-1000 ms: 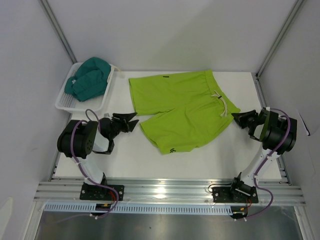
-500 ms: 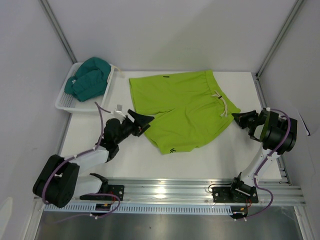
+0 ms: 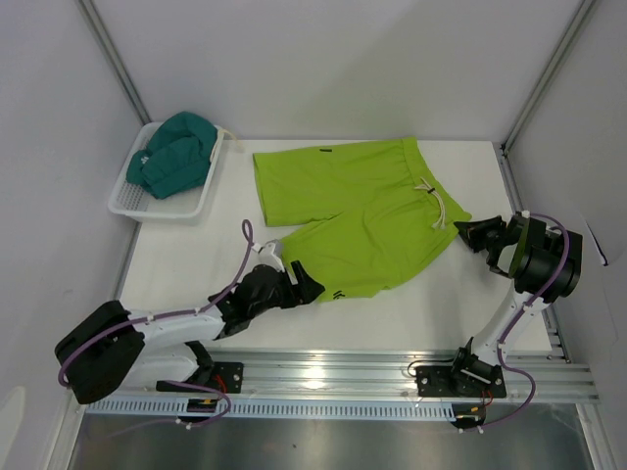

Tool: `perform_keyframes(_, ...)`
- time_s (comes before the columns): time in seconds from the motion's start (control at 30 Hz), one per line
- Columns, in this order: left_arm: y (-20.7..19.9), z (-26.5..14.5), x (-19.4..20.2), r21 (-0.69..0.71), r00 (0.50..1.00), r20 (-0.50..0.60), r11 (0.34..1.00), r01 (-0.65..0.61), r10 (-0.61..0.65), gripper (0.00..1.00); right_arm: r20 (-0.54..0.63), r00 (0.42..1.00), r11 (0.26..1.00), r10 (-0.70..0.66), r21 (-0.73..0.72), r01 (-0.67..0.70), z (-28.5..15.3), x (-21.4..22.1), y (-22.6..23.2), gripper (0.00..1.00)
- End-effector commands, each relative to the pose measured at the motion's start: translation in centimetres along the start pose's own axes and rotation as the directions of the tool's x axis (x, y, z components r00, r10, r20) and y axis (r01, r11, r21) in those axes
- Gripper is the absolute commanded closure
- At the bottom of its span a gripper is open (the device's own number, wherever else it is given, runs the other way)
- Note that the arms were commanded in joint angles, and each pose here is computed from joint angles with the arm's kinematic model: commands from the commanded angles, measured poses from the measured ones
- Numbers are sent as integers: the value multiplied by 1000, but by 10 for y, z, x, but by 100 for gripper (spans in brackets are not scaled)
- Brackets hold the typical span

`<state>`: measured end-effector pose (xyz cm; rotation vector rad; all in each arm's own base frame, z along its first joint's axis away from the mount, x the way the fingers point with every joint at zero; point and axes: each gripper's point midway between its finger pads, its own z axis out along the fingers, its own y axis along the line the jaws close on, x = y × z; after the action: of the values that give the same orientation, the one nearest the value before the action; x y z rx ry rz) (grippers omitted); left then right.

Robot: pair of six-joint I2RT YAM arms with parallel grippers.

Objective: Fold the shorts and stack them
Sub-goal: Flatten the shorts out

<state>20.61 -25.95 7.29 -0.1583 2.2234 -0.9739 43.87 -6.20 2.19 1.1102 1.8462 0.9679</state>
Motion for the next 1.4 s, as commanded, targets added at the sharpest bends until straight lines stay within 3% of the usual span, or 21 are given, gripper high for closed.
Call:
perform_keyframes(0.0,1,6,-6,-22,996,69,998,-61,63,18,28,999,999,-29,-17,30,-2,-8,8,100)
perform_keyframes(0.23,5,26,-1,-62,995,54,995,-84,87,20,29,999,999,-27,-17,28,-3,-8,7,100)
perform_keyframes(0.4,27,41,9,-172,997,17,983,-70,74,21,28,999,1000,-21,-18,22,-3,-8,6,100)
perform_keyframes(0.6,38,47,6,-178,995,84,984,-29,45,30,31,999,1000,-15,-25,16,-3,-9,6,100)
perform_keyframes(0.7,36,51,5,-166,994,97,986,-26,43,40,31,999,999,-14,-30,15,-4,-9,6,100)
perform_keyframes(0.8,32,54,5,-135,993,109,991,-22,37,60,29,1000,999,-10,-31,10,-3,-9,5,100)
perform_keyframes(1.07,13,48,5,-99,998,50,995,-21,26,100,29,1000,999,0,-32,1,-4,-9,4,100)
perform_keyframes(1.27,-29,37,-7,28,994,-18,993,113,-112,100,18,1000,1000,-11,1,11,-2,-8,2,100)
perform_keyframes(1.3,-39,34,-4,78,988,-67,987,141,-136,100,19,1000,1000,-17,8,17,-2,-8,2,93)
perform_keyframes(1.37,-41,35,-17,121,973,-82,967,225,-216,100,16,1000,1000,-25,14,25,-2,-7,4,58)
